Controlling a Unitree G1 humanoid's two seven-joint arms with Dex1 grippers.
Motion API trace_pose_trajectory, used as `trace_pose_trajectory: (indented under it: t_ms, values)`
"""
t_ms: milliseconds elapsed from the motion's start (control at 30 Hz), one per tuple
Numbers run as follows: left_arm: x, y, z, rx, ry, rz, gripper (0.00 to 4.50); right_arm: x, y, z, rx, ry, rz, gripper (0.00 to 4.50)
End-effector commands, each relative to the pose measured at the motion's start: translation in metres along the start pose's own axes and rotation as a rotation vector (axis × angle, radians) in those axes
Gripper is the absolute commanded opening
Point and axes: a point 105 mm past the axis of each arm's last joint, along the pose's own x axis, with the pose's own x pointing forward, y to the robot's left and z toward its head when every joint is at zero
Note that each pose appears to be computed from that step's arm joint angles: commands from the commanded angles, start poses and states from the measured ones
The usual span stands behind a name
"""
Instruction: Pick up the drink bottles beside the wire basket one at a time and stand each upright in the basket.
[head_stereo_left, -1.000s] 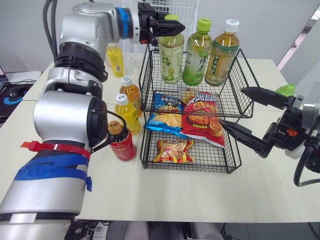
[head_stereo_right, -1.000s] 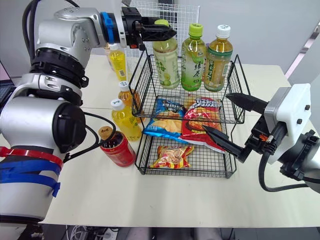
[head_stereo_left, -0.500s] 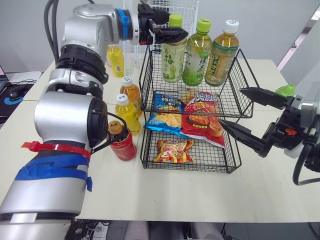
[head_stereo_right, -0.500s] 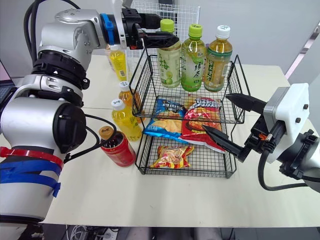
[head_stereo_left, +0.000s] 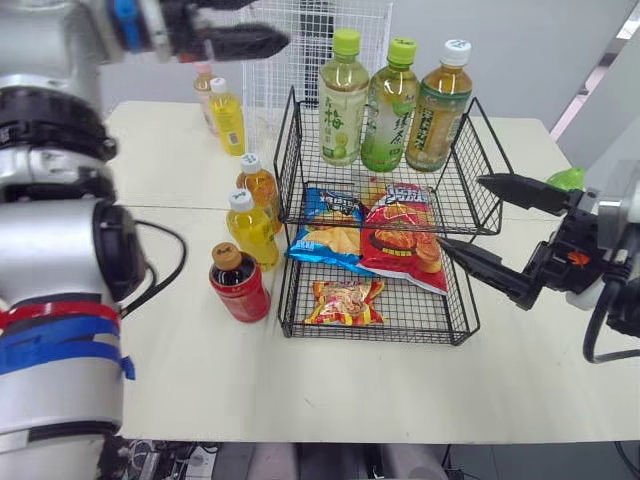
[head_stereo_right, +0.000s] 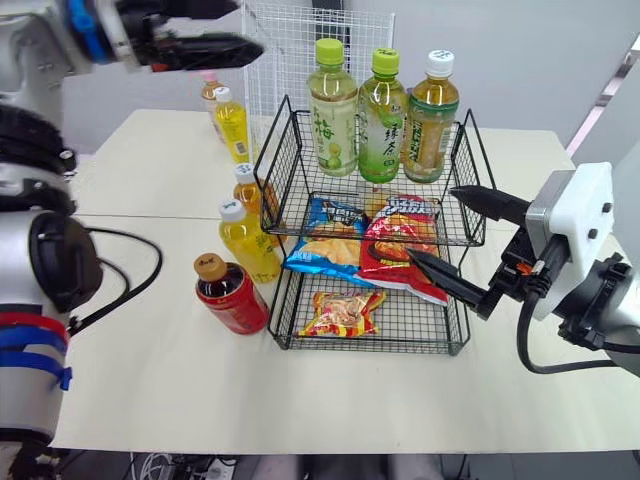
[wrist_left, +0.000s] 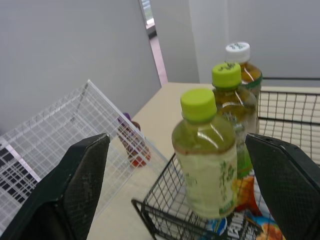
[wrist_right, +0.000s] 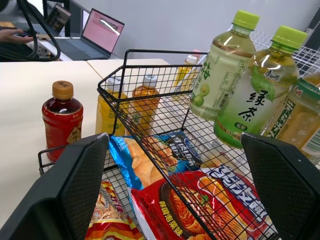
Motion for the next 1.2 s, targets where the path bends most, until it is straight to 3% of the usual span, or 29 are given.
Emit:
trace_pose_trajectory:
  t_ms: [33, 167, 367, 500, 700, 1033, 1200]
  values:
    - [-0.034, 0.001, 0.013, 0.056, -0.038, 0.085, 4.48, 0.005, 0.009, 0.007, -0.073, -0.028, 0.085, 4.5]
    - [-0.072, -0.013, -0.017, -0.048, 0.027, 0.159, 4.48, 0.011, 0.025, 0.007, -0.081, -0.067, 0.211, 4.5]
    - [-0.103, -0.085, -0.056, -0.284, 0.111, 0.115, 4.48, 0.019, 0.041, 0.003, -0.057, -0.097, 0.374, 4.5]
    - [-0.104, -0.131, -0.085, -0.382, 0.124, 0.164, 4.48, 0.024, 0.043, 0.0, -0.05, -0.113, 0.422, 4.5]
    - [-0.084, -0.168, -0.102, -0.391, 0.052, 0.312, 4.48, 0.027, 0.042, -0.002, -0.042, -0.117, 0.458, 4.5]
    - [-0.048, -0.177, -0.124, -0.3, 0.084, 0.659, 4.48, 0.026, 0.041, 0.001, -0.047, -0.115, 0.473, 4.5]
    - [-0.037, -0.179, -0.132, -0.302, 0.116, 0.672, 4.48, 0.025, 0.04, 0.003, -0.049, -0.114, 0.471, 4.5]
